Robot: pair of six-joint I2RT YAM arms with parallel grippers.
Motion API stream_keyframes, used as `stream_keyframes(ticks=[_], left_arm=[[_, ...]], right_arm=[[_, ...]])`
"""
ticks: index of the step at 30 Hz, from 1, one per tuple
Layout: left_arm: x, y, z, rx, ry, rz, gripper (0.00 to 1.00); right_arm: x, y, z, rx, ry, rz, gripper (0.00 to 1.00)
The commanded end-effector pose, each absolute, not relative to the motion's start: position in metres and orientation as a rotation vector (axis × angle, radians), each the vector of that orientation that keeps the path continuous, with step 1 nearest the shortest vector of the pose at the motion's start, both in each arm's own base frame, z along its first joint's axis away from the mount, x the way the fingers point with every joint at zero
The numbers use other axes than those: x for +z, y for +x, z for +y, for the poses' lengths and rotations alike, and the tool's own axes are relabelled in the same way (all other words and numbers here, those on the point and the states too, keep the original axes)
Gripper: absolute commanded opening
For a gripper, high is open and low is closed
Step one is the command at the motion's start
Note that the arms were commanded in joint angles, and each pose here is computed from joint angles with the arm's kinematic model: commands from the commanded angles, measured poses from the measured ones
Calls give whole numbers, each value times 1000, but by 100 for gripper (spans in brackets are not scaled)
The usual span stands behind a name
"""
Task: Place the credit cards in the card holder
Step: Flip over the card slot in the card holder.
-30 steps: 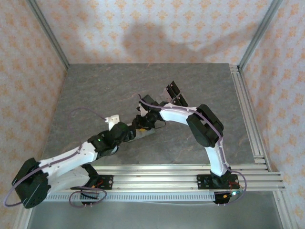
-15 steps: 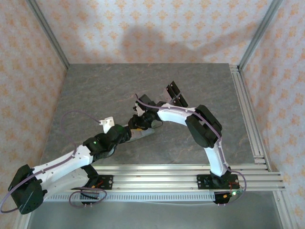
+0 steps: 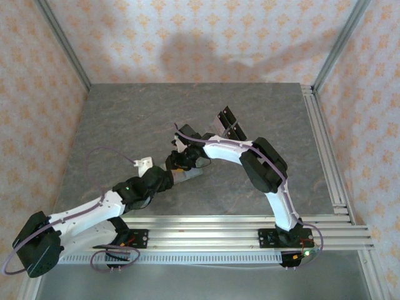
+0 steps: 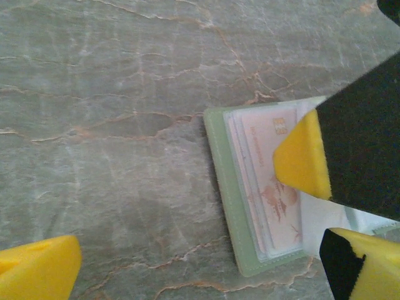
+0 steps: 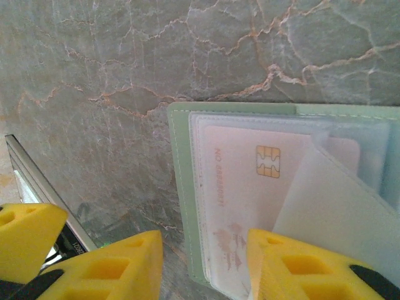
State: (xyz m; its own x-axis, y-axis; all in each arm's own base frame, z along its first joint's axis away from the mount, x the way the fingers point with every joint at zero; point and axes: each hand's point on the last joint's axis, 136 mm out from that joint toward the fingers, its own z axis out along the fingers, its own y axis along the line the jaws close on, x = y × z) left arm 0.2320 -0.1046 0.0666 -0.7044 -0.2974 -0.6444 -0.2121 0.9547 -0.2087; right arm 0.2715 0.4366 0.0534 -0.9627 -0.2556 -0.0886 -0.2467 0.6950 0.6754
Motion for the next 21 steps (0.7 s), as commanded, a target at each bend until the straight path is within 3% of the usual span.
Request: stream_keyframes(ticks=[1,21], left_arm=[[61,238,-119,-185,-290,2401,100],[40,253,-135,-162,-263,2429,100]], right_arm=[[52,271,441,-1136,433,-2873,40],[50,270,440,-1126,449,-2873,40]])
